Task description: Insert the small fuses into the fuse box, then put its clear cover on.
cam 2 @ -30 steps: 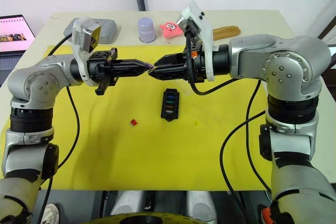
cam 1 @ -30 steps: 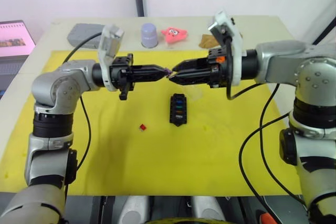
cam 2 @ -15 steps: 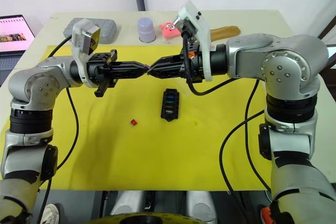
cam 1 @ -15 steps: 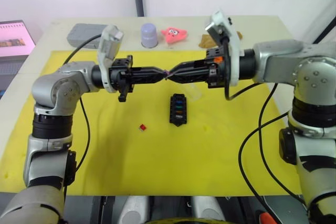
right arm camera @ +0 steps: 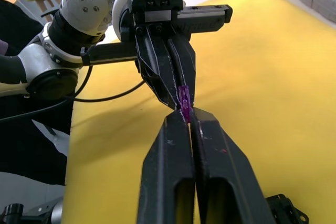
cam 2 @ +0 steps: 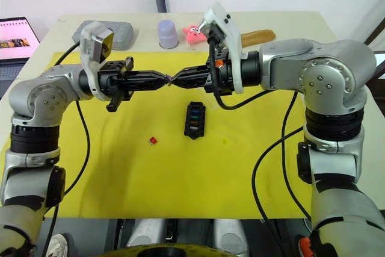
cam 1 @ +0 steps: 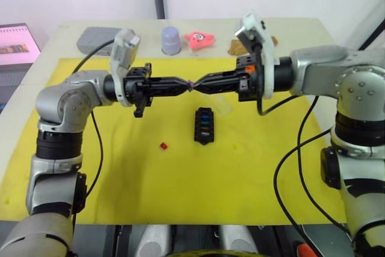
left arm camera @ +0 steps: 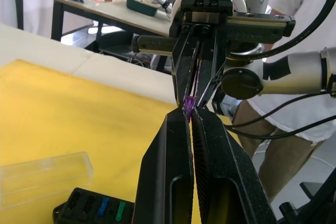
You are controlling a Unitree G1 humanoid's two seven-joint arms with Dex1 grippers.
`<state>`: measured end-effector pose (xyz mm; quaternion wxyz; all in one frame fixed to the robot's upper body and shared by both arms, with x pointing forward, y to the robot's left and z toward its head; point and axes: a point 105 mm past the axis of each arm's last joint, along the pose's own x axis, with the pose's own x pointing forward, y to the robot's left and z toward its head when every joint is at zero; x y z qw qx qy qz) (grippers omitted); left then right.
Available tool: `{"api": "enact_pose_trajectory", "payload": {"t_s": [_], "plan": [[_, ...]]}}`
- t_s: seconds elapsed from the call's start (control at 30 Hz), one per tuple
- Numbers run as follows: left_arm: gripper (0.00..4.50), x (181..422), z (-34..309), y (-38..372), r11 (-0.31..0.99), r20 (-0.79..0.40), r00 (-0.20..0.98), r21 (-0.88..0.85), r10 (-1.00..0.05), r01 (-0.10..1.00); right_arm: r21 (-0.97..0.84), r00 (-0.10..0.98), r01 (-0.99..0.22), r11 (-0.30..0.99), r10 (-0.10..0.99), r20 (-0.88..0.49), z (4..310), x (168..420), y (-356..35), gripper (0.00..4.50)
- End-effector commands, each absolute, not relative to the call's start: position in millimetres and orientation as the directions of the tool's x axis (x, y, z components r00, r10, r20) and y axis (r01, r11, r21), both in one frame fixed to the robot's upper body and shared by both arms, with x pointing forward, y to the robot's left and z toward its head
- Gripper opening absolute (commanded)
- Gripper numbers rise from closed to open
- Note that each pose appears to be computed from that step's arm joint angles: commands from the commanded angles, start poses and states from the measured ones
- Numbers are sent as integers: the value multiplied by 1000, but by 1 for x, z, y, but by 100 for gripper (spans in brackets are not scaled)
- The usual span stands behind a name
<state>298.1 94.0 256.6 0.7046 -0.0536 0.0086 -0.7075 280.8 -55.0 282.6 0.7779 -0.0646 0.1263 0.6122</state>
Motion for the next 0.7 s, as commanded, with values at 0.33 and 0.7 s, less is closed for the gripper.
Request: {"api": "enact_pose_trajectory", "payload": {"t_s": [0.33, 0.7], "plan": [[67, 300, 252, 97, 31, -25, 29, -88, -999, 996, -42, 216, -976, 213, 932, -293, 289, 274, -52, 0], [443, 322, 198, 117, 90, -383, 146, 159, -912, 983, -322, 347, -927, 191, 762, -547, 242, 305, -65, 0]]}}
